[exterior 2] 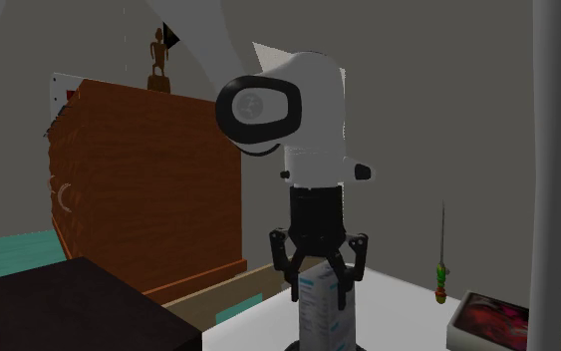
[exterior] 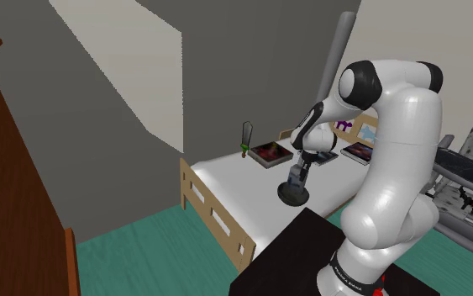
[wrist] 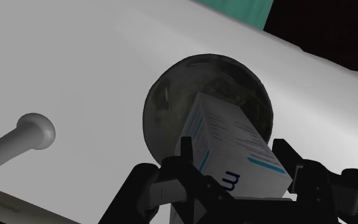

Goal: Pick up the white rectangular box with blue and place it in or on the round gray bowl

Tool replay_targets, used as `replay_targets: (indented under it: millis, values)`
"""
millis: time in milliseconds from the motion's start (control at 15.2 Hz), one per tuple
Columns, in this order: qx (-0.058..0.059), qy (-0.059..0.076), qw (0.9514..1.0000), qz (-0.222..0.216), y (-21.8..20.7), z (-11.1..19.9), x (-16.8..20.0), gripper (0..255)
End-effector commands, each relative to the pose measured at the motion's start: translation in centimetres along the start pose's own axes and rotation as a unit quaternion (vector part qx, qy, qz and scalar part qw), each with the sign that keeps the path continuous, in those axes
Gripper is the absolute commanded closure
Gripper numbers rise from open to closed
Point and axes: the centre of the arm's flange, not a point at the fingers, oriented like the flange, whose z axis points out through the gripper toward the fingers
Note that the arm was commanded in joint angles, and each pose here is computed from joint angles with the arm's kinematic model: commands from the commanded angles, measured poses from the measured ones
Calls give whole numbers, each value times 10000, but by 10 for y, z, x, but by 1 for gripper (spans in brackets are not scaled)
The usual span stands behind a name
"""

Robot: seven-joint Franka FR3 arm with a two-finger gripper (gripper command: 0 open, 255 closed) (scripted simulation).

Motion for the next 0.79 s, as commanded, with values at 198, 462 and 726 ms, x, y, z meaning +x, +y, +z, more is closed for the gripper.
replay_targets:
  millis: [198,462,726]
  values:
    - [-3,2,10000,0,0,0,0,0]
    - [-3,2,10000,0,0,-13,0,0]
    - [-3,2,10000,0,0,-50,0,0]
